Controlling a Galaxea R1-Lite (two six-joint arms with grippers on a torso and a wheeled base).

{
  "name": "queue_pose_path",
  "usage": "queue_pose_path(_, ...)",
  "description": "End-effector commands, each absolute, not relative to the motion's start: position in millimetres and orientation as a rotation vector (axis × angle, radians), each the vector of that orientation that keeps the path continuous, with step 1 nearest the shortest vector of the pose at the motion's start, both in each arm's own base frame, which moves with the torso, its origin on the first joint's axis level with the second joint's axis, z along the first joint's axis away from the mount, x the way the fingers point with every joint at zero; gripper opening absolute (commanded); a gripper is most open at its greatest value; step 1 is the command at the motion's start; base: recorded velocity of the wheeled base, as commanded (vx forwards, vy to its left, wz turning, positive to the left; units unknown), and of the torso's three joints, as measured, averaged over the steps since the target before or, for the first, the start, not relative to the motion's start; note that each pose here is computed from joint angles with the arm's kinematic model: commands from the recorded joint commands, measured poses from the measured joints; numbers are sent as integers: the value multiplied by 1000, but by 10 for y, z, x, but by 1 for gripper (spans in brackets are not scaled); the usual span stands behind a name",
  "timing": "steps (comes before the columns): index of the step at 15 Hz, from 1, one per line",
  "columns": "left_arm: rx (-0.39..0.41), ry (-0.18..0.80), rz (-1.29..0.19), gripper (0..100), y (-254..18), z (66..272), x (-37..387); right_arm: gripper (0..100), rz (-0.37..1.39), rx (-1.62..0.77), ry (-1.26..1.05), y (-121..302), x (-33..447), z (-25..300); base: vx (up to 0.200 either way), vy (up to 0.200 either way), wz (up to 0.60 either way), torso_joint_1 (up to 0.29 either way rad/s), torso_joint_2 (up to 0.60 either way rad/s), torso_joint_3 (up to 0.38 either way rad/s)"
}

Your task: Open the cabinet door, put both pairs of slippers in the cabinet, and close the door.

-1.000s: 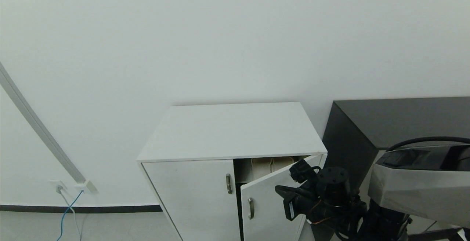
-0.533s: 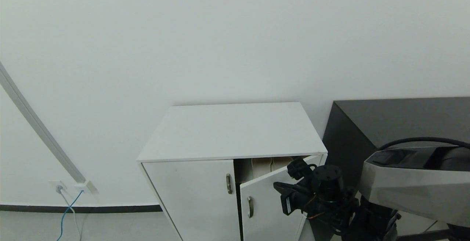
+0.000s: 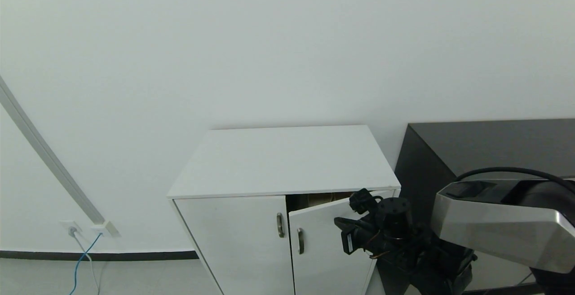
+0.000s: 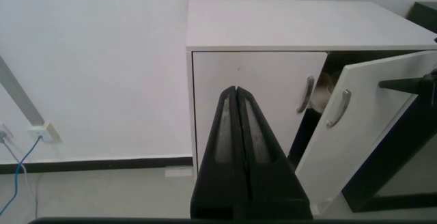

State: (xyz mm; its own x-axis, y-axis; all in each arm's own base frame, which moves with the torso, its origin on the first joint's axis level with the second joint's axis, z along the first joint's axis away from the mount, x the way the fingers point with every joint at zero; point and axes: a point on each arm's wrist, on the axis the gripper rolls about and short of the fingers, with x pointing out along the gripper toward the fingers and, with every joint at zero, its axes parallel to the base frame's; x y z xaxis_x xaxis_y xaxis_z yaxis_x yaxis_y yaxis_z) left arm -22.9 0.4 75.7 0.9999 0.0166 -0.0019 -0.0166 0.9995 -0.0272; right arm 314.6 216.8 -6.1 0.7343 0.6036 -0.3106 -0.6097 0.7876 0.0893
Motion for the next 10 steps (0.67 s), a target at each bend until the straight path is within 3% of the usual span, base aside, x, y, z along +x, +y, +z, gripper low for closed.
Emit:
queue_pose_path(1, -28, 3, 17, 0, 4, 756, -228, 0, 659, -16, 329, 2159, 3197, -80, 0, 0, 0, 0, 0, 0)
queue_pose_path(10, -26, 3, 17, 0, 4, 756, -228, 0, 643, -8, 300, 2159, 3306, -61, 0, 0, 0, 0, 0, 0)
